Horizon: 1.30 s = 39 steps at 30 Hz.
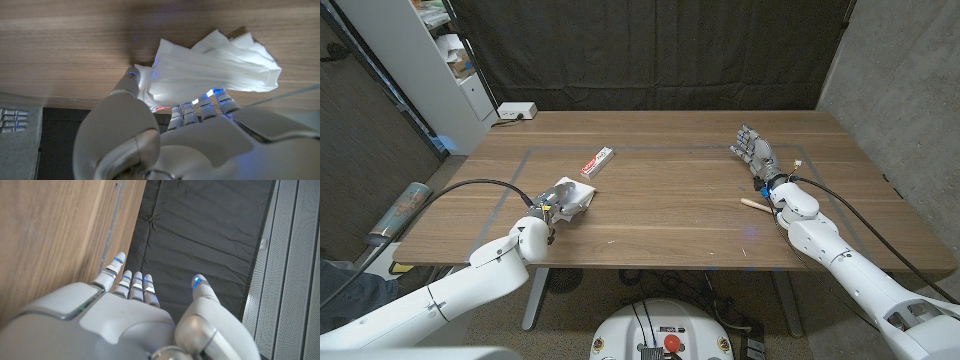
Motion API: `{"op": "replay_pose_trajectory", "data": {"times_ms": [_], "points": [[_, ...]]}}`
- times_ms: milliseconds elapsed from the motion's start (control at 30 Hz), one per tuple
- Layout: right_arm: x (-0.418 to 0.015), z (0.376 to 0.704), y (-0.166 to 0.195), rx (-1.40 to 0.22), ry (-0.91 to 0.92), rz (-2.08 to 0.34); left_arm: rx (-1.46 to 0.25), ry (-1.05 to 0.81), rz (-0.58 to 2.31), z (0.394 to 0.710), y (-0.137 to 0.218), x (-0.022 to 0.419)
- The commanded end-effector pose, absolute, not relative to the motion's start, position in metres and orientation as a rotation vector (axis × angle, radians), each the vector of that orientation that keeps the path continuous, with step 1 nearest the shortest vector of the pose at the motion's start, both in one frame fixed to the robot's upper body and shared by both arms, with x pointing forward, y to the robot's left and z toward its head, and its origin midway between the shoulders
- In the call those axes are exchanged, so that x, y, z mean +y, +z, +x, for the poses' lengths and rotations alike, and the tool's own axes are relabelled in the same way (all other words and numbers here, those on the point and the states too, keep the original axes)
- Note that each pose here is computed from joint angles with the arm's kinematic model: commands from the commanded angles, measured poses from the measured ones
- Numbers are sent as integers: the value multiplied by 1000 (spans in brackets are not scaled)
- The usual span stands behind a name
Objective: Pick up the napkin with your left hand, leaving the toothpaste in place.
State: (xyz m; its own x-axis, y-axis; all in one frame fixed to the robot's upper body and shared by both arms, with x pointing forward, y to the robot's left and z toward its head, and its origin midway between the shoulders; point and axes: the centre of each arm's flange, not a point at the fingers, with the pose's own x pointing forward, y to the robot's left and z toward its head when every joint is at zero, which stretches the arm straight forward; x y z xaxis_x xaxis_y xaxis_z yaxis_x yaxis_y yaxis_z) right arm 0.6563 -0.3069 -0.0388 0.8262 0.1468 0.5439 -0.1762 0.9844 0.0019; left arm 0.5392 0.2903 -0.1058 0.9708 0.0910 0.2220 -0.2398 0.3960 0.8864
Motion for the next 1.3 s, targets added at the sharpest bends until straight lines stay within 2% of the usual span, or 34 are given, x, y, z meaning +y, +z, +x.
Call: {"op": "replay_pose_trajectory", "data": {"times_ms": [33, 633, 800, 1300], "points": [[-305, 655, -36, -577, 171, 50, -116, 199, 1133, 539, -108, 290], [-303, 652, -36, -581, 177, 51, -131, 255, 1090, 537, -108, 288], [-303, 650, -37, -581, 175, 52, -179, 335, 1039, 533, -107, 289], [-304, 647, -35, -594, 176, 53, -184, 346, 1034, 524, -87, 288]]}}
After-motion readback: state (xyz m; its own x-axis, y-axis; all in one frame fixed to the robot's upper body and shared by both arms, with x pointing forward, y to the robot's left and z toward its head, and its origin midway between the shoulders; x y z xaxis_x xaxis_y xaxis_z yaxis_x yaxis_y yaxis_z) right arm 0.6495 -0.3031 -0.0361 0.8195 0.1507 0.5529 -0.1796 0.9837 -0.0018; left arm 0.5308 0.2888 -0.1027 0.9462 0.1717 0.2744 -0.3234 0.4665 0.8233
